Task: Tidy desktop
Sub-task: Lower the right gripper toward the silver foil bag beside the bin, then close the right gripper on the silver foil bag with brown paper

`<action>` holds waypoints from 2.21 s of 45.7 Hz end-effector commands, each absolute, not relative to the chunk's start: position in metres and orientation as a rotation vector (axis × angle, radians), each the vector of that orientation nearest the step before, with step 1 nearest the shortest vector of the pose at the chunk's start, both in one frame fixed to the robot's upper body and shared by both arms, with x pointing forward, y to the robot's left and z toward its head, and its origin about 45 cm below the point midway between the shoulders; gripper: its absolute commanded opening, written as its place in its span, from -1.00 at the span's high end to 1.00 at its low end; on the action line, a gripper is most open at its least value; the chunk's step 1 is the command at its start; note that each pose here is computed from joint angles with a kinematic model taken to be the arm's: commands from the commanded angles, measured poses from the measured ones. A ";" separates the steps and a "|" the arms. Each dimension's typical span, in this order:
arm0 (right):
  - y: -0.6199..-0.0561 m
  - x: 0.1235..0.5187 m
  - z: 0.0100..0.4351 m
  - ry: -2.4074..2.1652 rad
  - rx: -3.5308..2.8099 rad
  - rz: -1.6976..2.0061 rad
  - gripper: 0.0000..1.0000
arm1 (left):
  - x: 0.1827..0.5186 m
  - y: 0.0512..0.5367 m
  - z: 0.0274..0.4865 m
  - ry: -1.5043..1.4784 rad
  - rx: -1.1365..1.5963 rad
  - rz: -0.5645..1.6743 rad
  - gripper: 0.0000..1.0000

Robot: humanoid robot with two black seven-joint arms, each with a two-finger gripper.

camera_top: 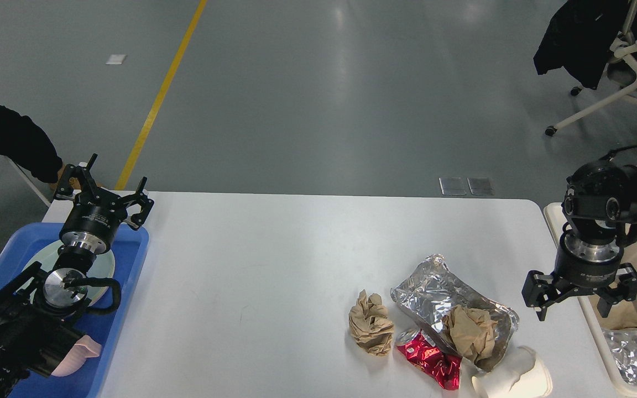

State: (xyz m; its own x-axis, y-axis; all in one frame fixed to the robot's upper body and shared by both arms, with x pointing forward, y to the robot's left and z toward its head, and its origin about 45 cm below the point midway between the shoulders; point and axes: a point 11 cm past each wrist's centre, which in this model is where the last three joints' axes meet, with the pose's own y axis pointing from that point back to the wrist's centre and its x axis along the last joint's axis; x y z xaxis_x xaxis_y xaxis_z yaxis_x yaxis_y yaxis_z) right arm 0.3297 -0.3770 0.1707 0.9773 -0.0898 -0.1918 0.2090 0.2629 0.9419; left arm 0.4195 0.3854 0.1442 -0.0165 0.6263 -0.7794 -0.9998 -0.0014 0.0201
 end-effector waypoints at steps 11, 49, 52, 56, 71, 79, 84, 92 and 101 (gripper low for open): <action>-0.365 0.347 0.161 -0.021 1.330 -0.063 -1.00 | 0.420 0.385 0.144 0.713 -0.685 1.466 -0.93; -0.318 0.322 0.118 -0.215 1.594 -0.248 -1.00 | 0.420 0.385 0.144 0.713 -0.685 1.466 -0.93; -0.317 0.319 0.118 -0.198 1.597 -0.265 -1.00 | 0.420 0.386 0.144 0.713 -0.686 1.466 -0.93; -0.321 0.319 0.119 -0.212 1.602 -0.279 -1.00 | 0.420 0.385 0.144 0.713 -0.685 1.466 -0.93; -0.374 0.328 0.121 -0.430 1.540 -0.298 -1.00 | 0.420 0.385 0.144 0.713 -0.685 1.466 -0.93; -0.386 0.314 0.105 -0.425 1.514 -0.330 -1.00 | 0.420 0.385 0.144 0.713 -0.685 1.466 -0.93; -0.392 0.311 0.098 -0.439 1.499 -0.334 -1.00 | 0.420 0.385 0.144 0.713 -0.685 1.466 -0.93; -0.401 0.308 0.091 -0.457 1.479 -0.338 -1.00 | 0.420 0.385 0.144 0.713 -0.685 1.466 -0.93; -0.400 0.309 0.091 -0.458 1.482 -0.337 -1.00 | 0.420 0.385 0.144 0.713 -0.685 1.466 -0.93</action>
